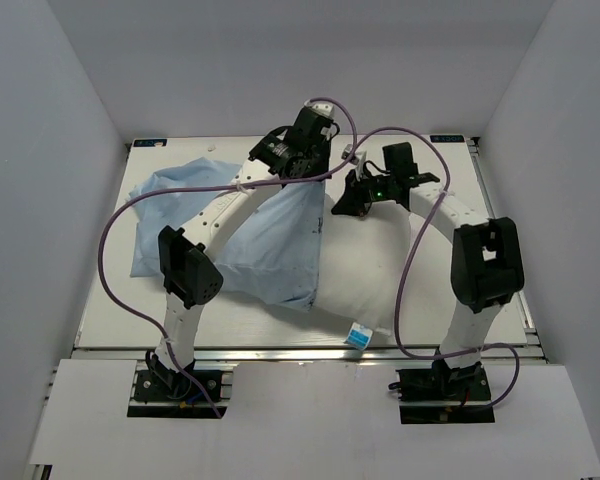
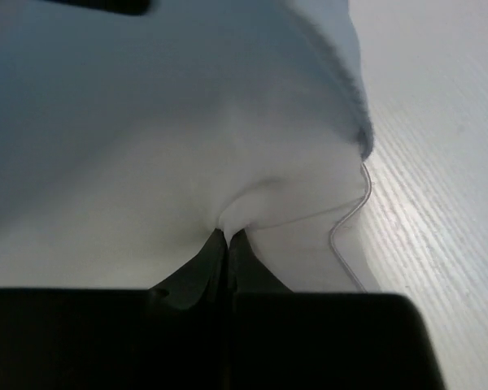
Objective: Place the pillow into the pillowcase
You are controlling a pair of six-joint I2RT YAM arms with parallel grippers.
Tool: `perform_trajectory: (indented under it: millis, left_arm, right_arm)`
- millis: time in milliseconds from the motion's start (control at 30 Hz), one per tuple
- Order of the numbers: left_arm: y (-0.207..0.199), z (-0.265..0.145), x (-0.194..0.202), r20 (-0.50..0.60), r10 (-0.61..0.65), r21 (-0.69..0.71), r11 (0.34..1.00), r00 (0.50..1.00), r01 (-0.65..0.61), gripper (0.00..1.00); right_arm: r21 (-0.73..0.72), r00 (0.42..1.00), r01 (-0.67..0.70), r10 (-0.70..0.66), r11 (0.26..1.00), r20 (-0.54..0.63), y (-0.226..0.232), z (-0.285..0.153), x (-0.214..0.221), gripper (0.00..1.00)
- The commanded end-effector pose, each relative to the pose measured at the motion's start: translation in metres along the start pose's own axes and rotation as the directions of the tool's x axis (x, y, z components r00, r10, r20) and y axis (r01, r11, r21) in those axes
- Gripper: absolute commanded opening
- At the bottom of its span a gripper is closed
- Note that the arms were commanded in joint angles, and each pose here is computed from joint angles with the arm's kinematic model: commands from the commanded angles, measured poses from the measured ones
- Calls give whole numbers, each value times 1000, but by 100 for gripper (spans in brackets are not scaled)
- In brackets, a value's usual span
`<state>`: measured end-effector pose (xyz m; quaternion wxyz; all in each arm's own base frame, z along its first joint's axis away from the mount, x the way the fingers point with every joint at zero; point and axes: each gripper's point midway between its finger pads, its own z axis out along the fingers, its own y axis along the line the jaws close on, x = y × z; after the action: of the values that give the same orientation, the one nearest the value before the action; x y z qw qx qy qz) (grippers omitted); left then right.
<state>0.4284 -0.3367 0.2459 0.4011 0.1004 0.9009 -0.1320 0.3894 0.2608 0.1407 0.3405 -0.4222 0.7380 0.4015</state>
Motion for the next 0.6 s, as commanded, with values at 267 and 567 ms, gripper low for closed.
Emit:
perform_trajectory:
  millis: [267, 567]
  left_arm:
    - [-100, -95, -135, 313, -261, 523, 850, 913, 64, 0]
    - [-129, -179, -164, 335, -383, 726, 688, 861, 24, 0]
  right_arm:
    - [-25, 832, -29, 38, 999, 553, 83, -84, -208, 0]
    - [296, 647, 2, -227, 955, 728, 55, -146, -285, 0]
